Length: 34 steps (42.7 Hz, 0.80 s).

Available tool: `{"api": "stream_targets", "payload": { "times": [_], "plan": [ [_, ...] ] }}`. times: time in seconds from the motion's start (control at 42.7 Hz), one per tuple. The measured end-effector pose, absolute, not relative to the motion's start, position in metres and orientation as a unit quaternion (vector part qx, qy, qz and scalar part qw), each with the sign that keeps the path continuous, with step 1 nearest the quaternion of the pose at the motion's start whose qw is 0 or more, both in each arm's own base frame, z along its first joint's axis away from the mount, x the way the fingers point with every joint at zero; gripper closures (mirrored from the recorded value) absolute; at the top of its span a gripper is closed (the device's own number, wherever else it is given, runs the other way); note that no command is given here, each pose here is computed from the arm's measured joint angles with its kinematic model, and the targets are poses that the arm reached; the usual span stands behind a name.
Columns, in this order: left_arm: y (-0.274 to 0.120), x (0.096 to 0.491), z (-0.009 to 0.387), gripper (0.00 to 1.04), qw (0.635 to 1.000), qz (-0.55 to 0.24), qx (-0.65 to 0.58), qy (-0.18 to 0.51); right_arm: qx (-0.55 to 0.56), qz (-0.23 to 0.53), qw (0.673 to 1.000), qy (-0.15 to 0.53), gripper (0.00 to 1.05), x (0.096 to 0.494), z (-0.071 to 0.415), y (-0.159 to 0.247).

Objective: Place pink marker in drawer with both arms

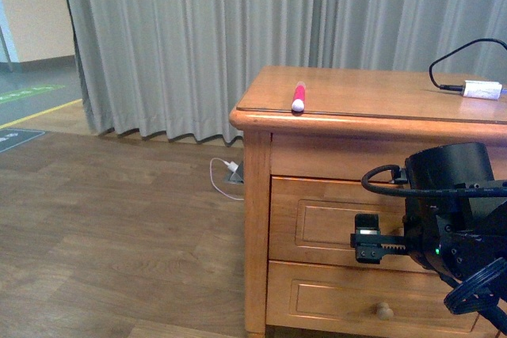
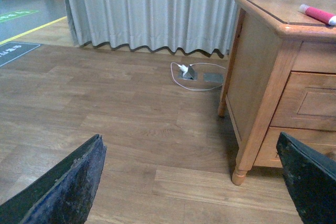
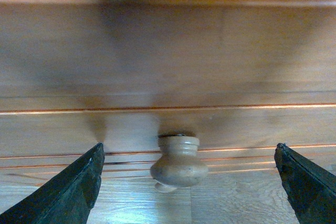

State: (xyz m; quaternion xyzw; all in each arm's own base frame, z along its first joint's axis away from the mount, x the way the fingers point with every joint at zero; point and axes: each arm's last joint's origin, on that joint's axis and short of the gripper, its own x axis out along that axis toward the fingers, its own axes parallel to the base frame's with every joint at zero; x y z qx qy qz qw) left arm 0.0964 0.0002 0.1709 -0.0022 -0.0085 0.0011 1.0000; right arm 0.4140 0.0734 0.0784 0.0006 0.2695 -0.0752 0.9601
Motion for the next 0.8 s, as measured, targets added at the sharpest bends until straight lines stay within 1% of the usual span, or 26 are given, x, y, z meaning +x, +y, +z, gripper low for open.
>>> {"api": "stream_targets", "payload": {
  "times": [0.258, 0.281, 0.328, 0.585, 0.609, 0.679, 0.726, 0.796],
  "plan": [
    [0.0002, 0.0964, 0.1709, 0.06, 1.000, 0.001, -0.002, -0.008, -0.005, -0.058, 0.963, 0.262, 0.09, 0.4150, 0.0791, 0.0749],
    [0.0002, 0.0964, 0.1709, 0.06, 1.000, 0.001, -0.002, -0.008, -0.005, -0.058, 0.963, 0.263, 0.11, 0.4150, 0.0790, 0.0749],
    [0.0002, 0.0964, 0.1709, 0.06, 1.000, 0.001, -0.002, -0.008, -0.004, -0.055, 0.963, 0.263, 0.21, 0.4151, 0.0791, 0.0748],
    [0.0002, 0.0964, 0.1709, 0.06, 1.000, 0.001, -0.002, -0.008, -0.003, -0.059, 0.961, 0.272, 0.60, 0.4148, 0.0775, 0.0710],
    [0.0002, 0.0964, 0.1709, 0.06, 1.000, 0.001, -0.002, -0.008, -0.003, -0.059, 0.960, 0.273, 0.62, 0.4147, 0.0774, 0.0707],
    [0.0002, 0.0964, 0.1709, 0.06, 1.000, 0.001, -0.002, -0.008, -0.001, -0.057, 0.959, 0.279, 0.76, 0.4148, 0.0766, 0.0674],
    [0.0002, 0.0964, 0.1709, 0.06, 1.000, 0.001, -0.002, -0.008, 0.000, -0.056, 0.958, 0.281, 0.80, 0.4147, 0.0764, 0.0665],
    [0.0002, 0.0964, 0.1709, 0.06, 1.000, 0.001, -0.002, -0.008, -0.001, -0.057, 0.958, 0.282, 0.81, 0.4144, 0.0773, 0.0663]
  ]
}}
